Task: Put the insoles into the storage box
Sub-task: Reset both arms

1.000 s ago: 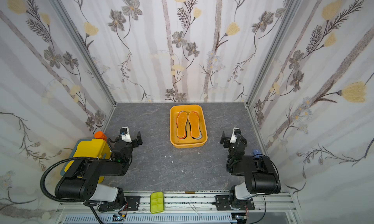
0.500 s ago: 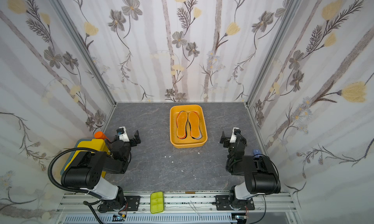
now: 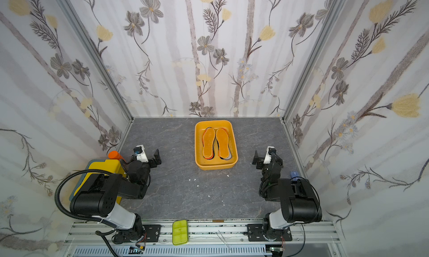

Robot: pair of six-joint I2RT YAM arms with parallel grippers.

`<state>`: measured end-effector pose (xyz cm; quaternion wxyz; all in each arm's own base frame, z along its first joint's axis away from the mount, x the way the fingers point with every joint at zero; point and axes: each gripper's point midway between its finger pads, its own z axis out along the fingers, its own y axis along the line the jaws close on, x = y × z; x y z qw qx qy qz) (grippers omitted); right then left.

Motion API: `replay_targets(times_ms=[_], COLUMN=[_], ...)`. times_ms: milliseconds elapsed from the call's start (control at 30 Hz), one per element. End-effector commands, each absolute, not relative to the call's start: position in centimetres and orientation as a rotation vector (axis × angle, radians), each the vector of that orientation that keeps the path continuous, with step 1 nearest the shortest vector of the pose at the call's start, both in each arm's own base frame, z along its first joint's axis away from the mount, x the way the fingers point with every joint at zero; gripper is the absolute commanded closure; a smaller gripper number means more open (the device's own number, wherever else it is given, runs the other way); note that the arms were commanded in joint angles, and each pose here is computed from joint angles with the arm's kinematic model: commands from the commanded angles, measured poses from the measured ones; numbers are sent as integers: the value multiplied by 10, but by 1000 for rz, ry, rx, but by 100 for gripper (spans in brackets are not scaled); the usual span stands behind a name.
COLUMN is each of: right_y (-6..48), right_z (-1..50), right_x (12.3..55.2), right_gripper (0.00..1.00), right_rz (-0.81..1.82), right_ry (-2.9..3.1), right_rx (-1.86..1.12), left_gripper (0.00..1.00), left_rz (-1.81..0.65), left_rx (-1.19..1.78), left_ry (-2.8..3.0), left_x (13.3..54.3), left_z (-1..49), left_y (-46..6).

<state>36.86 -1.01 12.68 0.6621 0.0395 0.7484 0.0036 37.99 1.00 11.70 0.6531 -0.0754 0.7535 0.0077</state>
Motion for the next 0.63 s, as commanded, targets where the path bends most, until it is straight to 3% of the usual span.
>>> replay_targets(times_ms=[0, 600], right_y=[-12, -12], right_z=[135, 135], right_x=[370, 370], right_gripper=[0, 0], right_rz=[-3, -2], right_ry=[1662, 1661], right_rx=[93, 93], left_gripper=[0, 0], left_rz=[4, -2], left_rx=[-175, -178], left_ry=[1675, 1677], left_x=[383, 383], left_z=[126, 126], left_y=[10, 11])
